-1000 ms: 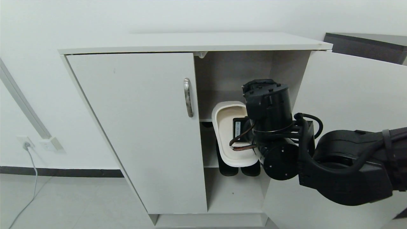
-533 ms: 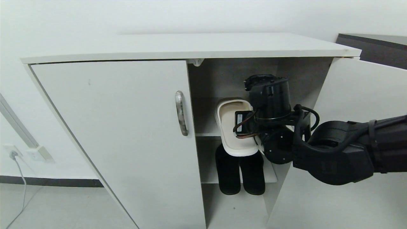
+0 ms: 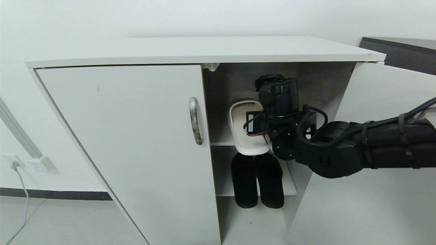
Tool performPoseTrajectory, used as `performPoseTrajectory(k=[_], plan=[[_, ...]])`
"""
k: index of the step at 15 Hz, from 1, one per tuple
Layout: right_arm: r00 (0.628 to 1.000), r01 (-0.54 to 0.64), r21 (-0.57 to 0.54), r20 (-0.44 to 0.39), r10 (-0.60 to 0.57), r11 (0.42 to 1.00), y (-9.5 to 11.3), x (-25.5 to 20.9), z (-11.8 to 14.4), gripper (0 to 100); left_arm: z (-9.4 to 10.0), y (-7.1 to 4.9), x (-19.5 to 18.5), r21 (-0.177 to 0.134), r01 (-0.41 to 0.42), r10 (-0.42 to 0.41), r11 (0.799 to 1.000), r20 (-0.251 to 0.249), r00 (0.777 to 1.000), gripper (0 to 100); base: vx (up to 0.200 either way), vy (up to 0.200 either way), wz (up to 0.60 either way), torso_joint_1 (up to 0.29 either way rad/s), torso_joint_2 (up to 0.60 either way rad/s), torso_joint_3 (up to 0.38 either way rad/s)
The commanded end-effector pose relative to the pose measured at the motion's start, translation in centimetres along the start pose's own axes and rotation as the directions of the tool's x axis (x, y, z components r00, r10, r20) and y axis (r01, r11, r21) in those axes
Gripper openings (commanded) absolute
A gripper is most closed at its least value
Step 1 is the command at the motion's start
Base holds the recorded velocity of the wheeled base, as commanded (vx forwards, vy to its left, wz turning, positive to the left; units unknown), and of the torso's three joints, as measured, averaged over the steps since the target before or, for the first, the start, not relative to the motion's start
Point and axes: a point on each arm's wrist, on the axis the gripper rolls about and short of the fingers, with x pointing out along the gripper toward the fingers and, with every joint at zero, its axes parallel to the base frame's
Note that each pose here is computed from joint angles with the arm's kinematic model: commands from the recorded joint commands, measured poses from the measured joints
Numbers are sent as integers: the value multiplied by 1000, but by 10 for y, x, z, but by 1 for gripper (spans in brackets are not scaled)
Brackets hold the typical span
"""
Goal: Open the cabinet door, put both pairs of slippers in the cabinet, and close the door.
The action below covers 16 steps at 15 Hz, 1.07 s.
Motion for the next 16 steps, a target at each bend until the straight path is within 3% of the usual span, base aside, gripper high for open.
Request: performPoseTrajectory(k=[1, 7, 16], plan=[[999, 42, 1, -6, -42, 999, 0, 30, -10, 0, 0, 0, 0, 0, 0, 0, 1000, -2, 1000, 0, 0, 0, 0, 0, 0, 0], [999, 43, 19, 8, -44, 999, 0, 50, 0, 0, 0, 0, 0, 0, 0, 0, 1000, -1, 1000, 0, 0, 0, 0, 0, 0, 0], [999, 47, -16, -27, -48, 999, 6, 58, -12, 0, 0, 0, 0, 0, 0, 0, 1000, -2, 1000, 0, 0, 0, 0, 0, 0, 0]])
